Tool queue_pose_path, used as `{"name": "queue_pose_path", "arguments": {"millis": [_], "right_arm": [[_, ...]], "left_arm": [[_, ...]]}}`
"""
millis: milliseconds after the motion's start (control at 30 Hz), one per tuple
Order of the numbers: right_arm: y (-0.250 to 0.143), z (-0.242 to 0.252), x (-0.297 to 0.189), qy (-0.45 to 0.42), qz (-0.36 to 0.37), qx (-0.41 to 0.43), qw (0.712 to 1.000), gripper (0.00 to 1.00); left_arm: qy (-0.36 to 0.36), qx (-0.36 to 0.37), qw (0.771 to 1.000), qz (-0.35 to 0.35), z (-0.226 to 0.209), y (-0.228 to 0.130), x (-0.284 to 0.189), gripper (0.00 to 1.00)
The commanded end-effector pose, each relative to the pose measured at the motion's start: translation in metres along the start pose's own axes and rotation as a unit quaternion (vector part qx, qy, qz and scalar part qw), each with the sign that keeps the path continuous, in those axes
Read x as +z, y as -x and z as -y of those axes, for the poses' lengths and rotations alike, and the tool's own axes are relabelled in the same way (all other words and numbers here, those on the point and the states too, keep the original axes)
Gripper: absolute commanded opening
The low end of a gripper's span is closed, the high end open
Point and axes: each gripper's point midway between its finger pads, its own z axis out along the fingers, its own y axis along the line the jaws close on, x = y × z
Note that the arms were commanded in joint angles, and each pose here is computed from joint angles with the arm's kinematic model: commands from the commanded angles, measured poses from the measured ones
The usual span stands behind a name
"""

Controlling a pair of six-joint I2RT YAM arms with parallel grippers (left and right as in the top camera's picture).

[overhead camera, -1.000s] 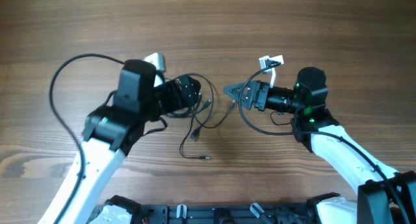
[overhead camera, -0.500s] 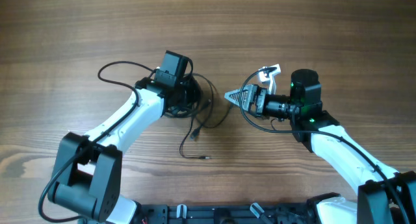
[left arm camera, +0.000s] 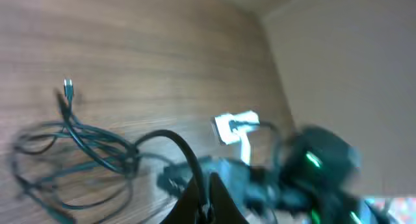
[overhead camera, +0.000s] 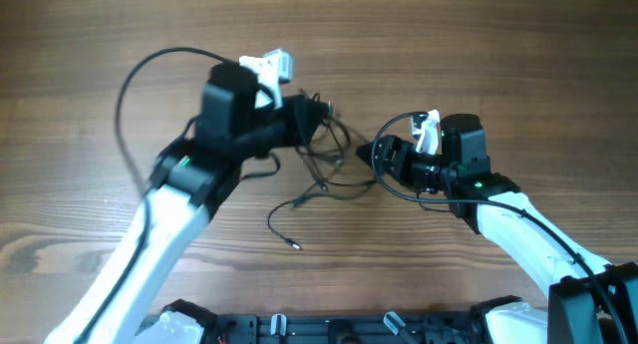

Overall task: Untangle cables
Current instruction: 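Pull the grippers apart, stretching the black cables left and right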

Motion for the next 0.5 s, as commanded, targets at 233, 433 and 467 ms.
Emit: {"name": "queue_pose_path", "arguments": {"millis": [233,433,467], "right_arm": [[0.019,-0.062,-0.009,0.135,0.032,-0.158,0.978,1.00],[-0.004,-0.079,-0.008,0.178,-0.008,-0.203,0.963,1.00],[-0.008,-0.081,-0.006,0.179,-0.009,-0.225,0.958,0.96]], "left_arm": [[-0.047,0.165,0.984,0.055,0.056,-0.011,-0.093,0.04],[-0.051,0.168,0.983,0.060,0.059,-0.011,-0.097,0.04],[-0.050,0.168,0.983,0.059,0.058,-0.011,-0.097,0.04]]}}
